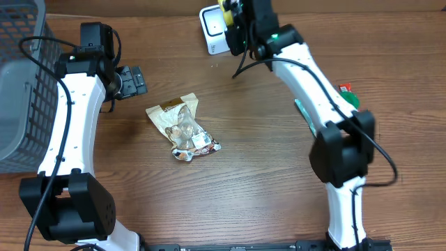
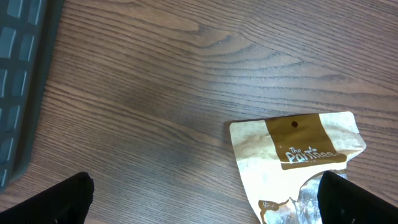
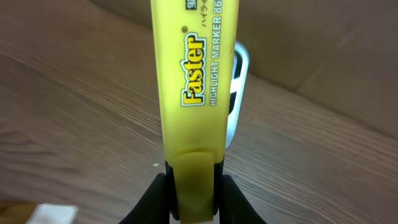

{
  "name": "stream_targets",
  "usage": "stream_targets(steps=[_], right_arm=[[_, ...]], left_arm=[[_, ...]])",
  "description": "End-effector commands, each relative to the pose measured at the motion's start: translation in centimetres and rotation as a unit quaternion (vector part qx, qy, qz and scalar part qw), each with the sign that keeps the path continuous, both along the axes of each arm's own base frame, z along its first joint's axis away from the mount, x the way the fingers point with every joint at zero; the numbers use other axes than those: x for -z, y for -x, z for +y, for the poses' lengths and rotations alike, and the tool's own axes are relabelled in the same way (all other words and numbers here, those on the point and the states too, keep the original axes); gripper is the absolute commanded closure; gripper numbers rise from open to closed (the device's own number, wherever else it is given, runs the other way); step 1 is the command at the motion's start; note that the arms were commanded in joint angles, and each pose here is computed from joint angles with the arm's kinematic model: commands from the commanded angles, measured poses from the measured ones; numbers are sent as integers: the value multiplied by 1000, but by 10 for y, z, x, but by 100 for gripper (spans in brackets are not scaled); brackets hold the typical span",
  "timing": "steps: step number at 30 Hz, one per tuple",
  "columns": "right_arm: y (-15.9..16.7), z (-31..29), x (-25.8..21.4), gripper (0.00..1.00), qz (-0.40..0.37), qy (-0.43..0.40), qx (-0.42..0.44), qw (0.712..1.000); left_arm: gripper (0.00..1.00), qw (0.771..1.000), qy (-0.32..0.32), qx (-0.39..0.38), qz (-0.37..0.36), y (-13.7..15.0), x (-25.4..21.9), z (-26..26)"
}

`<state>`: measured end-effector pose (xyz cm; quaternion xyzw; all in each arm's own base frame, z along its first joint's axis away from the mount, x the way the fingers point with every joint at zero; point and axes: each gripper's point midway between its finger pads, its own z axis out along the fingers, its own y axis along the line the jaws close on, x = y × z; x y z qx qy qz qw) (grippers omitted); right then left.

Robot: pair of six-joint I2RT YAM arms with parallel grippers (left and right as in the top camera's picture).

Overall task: Scan the item barcode
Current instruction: 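Hold the highlighter in front of the scanner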

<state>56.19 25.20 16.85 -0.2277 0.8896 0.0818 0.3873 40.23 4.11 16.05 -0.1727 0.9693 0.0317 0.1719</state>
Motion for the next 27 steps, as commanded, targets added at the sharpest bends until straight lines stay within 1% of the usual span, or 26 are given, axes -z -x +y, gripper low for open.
stream_targets(steps=[1,6,8,16,25,27], right_arm=[[-15,-2,24,97,-6,20,11,1000],[-23,-2,66,96,10,35,18,999],[-24,-1,75,96,12,36,18,999],[-30,7,80,97,-1,28,14,1000],[-28,6,118,96,27,40,14,999],[-28,6,121,97,28,40,14,999]], left_arm=[[0,1000,-7,14,-14,-3,-11,-2],[0,1000,-7,14,-14,-3,-11,-2],[0,1000,-7,14,-14,-3,-11,-2],[0,1000,-7,14,-14,-3,-11,-2],[0,1000,-7,14,-14,-3,-11,-2],[0,1000,-7,14,-14,-3,-11,-2]])
